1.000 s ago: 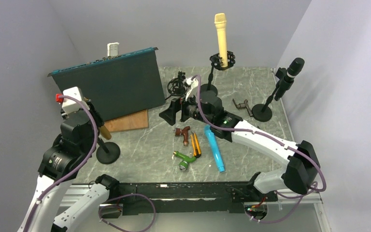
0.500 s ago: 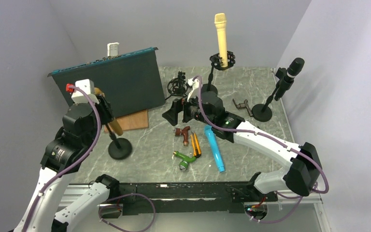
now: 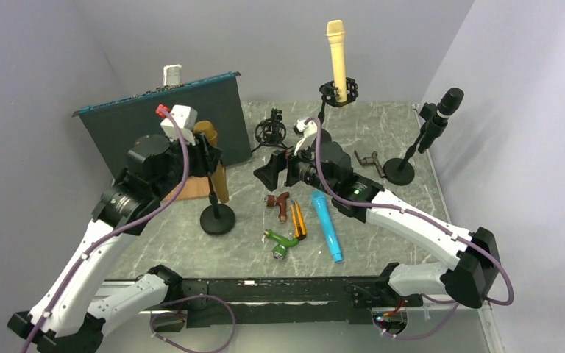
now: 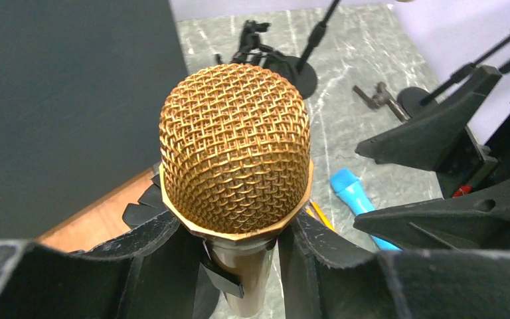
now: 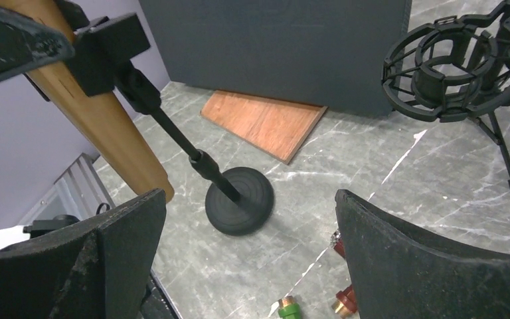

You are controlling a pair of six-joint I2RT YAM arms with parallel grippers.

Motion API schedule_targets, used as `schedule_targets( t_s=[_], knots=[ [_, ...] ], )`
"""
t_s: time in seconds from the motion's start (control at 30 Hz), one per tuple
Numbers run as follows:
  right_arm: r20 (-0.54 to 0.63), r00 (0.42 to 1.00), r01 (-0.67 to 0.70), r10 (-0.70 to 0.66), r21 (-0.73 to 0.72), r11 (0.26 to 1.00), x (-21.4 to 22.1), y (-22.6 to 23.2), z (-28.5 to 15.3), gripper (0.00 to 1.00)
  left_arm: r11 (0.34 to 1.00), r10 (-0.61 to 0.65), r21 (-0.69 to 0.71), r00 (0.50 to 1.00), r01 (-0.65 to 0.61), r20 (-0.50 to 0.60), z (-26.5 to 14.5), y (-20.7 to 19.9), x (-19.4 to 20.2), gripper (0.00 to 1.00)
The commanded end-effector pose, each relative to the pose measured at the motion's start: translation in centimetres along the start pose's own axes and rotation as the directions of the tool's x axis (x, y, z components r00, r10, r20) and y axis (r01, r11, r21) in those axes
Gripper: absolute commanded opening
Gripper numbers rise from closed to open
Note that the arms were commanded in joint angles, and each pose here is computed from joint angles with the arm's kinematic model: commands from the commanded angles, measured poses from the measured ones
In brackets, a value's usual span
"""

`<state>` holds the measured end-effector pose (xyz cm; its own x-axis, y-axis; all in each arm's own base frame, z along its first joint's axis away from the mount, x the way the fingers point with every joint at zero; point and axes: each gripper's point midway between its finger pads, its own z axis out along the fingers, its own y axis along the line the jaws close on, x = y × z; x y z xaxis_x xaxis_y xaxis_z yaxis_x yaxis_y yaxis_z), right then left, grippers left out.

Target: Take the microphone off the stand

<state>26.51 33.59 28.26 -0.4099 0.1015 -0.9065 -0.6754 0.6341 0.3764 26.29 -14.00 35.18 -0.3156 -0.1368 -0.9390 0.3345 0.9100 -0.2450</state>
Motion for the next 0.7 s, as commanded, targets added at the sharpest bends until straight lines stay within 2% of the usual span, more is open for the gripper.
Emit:
schedule_targets(
  t_s=[0.0,0.07,0.17,0.27,0.53,0.67],
  knots=[
    [0.1,0.995,0.027,-0.027,0.003,1.0,-2.8,0.4,-1.3,1.0,0.986,0.029,0.161,0.995,-0.045,0.097,-0.4,-3.7,-2.8,0.0],
    [0.11,0.994,0.029,-0.028,-0.003,1.0,-3.1,0.6,-1.5,1.0,0.981,0.043,0.185,0.996,-0.058,0.084,-0.1,-4.0,-2.4,0.03],
    [0.117,0.993,0.03,-0.027,-0.017,0.999,-3.6,0.9,-1.6,1.0,0.975,0.063,0.209,0.995,-0.077,0.074,-0.1,-4.3,-1.8,0.28],
    [0.118,0.993,0.019,-0.016,-0.027,0.999,-4.1,1.4,-1.7,1.0,0.97,0.085,0.219,0.993,-0.102,0.083,-0.6,-4.3,-1.7,0.44],
    [0.148,0.989,0.009,-0.008,-0.005,1.0,-6.2,3.5,-1.7,1.0,0.981,0.105,0.149,0.987,-0.123,0.125,-3.2,-2.8,-2.8,0.6],
    [0.129,0.991,0.027,-0.028,0.01,1.0,-6.0,5.0,-1.2,1.0,0.99,0.093,0.095,0.986,-0.106,0.135,-4.5,-1.7,-3.1,0.61]
  ],
)
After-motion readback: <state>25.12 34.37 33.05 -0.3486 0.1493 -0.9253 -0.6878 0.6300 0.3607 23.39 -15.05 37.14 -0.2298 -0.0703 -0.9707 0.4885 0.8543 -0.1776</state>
